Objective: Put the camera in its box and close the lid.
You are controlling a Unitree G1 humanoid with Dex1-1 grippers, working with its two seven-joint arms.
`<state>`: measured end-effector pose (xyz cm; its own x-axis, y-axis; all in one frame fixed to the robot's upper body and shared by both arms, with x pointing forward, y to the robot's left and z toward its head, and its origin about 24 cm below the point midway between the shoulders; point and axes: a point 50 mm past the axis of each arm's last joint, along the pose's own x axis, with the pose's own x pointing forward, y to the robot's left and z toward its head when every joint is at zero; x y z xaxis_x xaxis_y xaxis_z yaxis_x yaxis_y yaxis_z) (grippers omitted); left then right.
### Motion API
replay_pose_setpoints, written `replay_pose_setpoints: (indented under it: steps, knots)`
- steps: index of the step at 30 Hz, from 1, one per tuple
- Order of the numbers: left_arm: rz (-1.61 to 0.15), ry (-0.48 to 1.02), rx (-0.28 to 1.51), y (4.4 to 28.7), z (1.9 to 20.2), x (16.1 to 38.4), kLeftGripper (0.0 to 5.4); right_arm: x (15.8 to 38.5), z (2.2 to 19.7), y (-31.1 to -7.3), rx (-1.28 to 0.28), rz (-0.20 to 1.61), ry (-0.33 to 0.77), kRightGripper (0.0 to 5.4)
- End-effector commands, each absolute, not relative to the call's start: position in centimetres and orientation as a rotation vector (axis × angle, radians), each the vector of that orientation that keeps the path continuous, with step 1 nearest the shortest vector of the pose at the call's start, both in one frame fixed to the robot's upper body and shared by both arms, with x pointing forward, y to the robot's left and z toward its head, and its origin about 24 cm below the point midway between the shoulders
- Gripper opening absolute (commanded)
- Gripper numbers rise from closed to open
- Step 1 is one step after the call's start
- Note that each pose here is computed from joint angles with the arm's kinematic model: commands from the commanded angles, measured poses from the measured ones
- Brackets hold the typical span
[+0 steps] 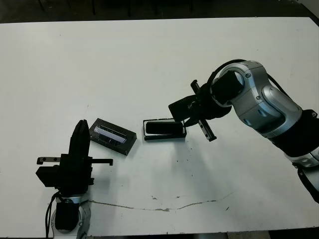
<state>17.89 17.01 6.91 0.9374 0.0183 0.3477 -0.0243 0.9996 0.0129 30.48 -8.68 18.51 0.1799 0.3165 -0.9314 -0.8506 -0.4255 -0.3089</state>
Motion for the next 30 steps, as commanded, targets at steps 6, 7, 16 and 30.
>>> replay_pose_setpoints:
  steps: [6,7,16,30]
  knots:
    - [0.044,-0.274,0.023,17.4,5.5,16.6,0.0,31.3,19.7,-9.9,-1.497,1.391,0.451,1.28]
    - [0.043,-0.274,0.024,17.4,5.5,16.6,0.0,31.4,19.9,-10.1,-1.503,1.378,0.444,1.48]
    - [0.037,-0.283,0.02,17.3,5.6,16.7,0.0,31.3,21.0,-11.0,-1.519,1.242,0.343,3.04]
    - [0.034,-0.269,0.015,17.5,5.8,16.8,0.0,30.5,23.4,-15.0,-0.931,0.841,-0.068,5.09]
